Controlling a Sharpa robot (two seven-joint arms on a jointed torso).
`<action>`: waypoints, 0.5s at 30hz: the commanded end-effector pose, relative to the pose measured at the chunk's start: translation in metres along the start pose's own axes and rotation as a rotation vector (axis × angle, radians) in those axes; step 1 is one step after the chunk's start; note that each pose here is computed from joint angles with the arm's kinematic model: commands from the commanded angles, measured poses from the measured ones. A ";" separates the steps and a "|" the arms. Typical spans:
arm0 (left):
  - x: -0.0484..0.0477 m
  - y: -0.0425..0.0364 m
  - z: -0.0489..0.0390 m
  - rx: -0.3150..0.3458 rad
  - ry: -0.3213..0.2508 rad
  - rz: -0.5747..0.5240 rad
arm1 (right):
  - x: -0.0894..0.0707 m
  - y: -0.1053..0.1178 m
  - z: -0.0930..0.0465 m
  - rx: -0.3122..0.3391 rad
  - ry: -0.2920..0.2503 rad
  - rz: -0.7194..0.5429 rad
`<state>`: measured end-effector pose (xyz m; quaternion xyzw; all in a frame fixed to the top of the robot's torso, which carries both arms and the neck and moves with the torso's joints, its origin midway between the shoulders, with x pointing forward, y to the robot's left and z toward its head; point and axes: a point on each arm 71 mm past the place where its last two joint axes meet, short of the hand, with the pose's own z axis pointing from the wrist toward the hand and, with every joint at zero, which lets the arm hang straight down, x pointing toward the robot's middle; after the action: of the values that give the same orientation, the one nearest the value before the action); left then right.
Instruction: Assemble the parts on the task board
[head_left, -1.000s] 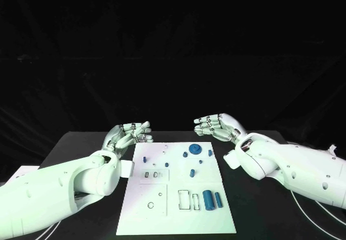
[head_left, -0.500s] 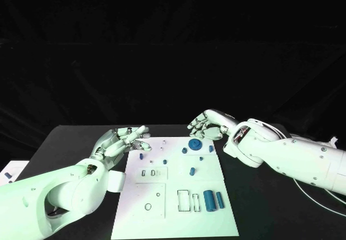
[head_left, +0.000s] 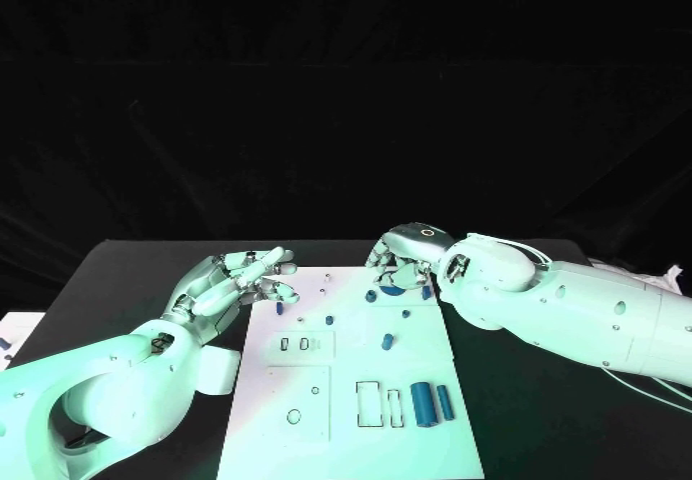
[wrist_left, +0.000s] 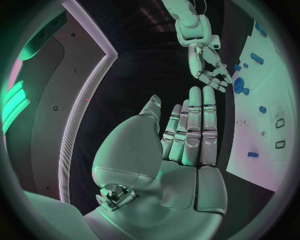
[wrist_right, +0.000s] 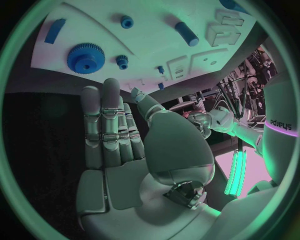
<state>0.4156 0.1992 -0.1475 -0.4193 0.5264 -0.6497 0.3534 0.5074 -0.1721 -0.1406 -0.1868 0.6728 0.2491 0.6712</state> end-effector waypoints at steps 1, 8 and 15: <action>0.0029 -0.0026 -0.0004 0.002 0.024 -0.016 | 0.005 0.000 0.002 0.026 0.081 -0.103; 0.0009 -0.0046 -0.0009 0.003 0.019 -0.013 | 0.009 0.001 0.005 0.027 0.117 -0.129; -0.0008 -0.0054 -0.0012 0.002 0.014 -0.009 | 0.010 0.003 0.007 0.023 0.131 -0.138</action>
<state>0.4154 0.2034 -0.1443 -0.4204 0.5267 -0.6478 0.3553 0.5104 -0.1650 -0.1481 -0.2261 0.6960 0.2013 0.6512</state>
